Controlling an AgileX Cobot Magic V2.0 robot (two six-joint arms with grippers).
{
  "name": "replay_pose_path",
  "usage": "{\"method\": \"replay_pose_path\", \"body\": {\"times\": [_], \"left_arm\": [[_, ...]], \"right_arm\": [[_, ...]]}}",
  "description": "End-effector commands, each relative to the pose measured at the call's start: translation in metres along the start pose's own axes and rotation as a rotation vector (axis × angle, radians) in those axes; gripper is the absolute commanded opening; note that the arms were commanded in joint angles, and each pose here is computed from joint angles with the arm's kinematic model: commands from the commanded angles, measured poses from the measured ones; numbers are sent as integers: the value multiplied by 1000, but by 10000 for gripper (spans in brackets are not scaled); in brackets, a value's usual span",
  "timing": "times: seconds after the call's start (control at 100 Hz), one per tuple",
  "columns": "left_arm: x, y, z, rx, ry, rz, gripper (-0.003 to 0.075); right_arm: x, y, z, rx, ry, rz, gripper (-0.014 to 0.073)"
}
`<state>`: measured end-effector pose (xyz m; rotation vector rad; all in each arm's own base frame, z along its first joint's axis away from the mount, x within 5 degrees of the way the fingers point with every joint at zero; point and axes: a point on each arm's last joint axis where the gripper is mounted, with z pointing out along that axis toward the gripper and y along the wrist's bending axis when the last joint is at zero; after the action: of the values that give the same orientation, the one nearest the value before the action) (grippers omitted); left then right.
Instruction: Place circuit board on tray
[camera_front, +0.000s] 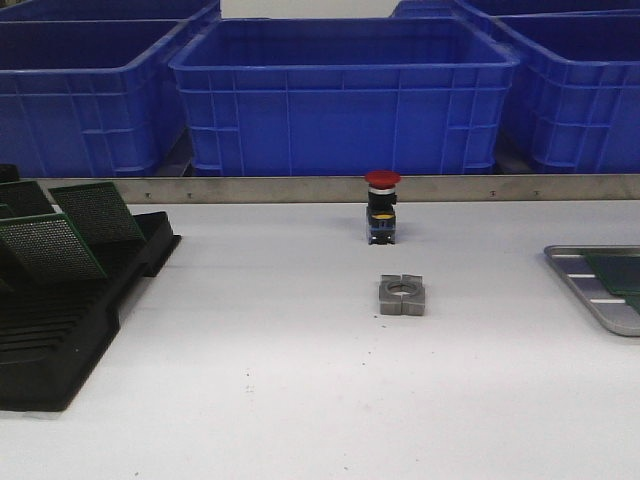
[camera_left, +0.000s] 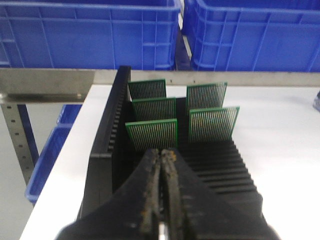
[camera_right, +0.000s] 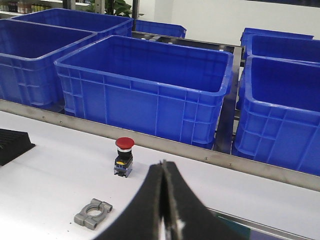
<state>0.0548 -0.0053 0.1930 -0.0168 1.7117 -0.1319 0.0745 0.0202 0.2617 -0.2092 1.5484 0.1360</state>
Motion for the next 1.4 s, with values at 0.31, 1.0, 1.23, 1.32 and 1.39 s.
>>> {"method": "replay_pose_path", "body": {"times": [0.31, 1.0, 1.23, 1.32, 1.39], "left_arm": [[4, 1, 0, -4, -42, -6, -17], [4, 1, 0, -3, -42, -7, -17], [4, 1, 0, -3, -42, -7, -17], [4, 1, 0, -3, -42, -7, -17], [4, 1, 0, -3, -42, -7, -17]], "right_arm": [[-9, -1, 0, 11, -26, 15, -59], [-9, -4, -1, 41, -31, 15, -59], [5, -25, -14, 321, -51, -160, -59], [19, -28, -18, 375, -63, -224, -59], [32, -27, -20, 379, -90, -222, -59]]}}
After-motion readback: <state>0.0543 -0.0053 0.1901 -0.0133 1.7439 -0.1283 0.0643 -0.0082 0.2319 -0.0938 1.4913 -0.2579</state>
